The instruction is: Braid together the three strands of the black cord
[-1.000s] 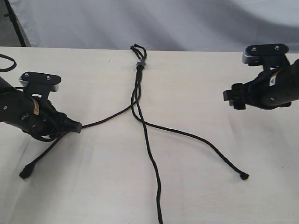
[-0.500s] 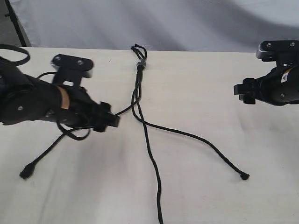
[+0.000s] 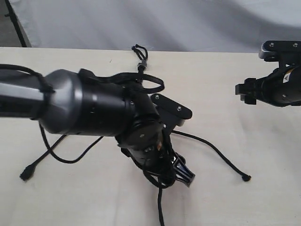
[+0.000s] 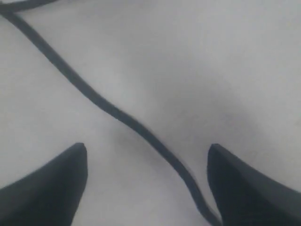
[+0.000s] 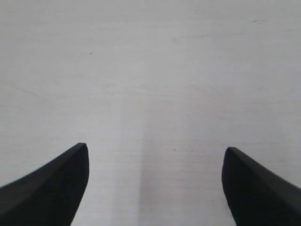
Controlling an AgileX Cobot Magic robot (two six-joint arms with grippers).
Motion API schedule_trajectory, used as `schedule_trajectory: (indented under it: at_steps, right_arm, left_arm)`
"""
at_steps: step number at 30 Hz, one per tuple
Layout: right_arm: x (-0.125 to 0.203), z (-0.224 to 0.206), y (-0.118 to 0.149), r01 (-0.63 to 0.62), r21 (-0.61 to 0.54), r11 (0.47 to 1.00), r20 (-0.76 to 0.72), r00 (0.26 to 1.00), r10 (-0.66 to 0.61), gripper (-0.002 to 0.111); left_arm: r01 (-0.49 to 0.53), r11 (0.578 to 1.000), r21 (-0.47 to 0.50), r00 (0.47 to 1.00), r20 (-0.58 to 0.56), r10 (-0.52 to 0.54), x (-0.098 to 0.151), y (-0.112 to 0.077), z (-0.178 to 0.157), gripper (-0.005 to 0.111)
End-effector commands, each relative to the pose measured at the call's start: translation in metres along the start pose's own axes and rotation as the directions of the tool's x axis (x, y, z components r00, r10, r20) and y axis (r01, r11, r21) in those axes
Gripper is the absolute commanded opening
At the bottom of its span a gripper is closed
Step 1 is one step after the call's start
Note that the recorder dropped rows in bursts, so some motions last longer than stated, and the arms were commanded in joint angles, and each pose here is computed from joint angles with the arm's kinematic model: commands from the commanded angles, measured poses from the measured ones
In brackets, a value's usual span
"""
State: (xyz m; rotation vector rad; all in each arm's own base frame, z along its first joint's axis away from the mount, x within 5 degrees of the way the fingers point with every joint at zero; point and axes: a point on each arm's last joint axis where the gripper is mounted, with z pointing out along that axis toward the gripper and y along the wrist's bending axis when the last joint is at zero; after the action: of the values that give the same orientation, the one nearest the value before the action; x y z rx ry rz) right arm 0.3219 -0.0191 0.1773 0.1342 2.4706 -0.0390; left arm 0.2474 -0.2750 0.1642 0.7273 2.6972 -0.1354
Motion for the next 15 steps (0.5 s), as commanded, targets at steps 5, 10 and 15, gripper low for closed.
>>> schedule_trajectory:
  at_steps: [5,10,15]
  right_arm:
    - [-0.002,-0.002,-0.001,-0.012,0.003,1.000,0.007,1.000,0.012,0.073]
    - [-0.002,-0.002,-0.001,-0.012,0.002,1.000,0.009,1.000,0.012,0.073]
    - [-0.002,-0.002,-0.001,-0.012,0.002,1.000,0.009,1.000,0.012,0.073]
  left_arm:
    - [0.032,0.999,0.035,0.992,-0.121,-0.028,0.007,-0.013,0.031,0.068]
    - [-0.003,0.999,0.031,0.989,-0.149,0.008,0.010,-0.013,0.037,0.059]
    - [-0.046,0.999,0.026,0.983,-0.179,0.050,0.013,-0.012,0.037,0.012]
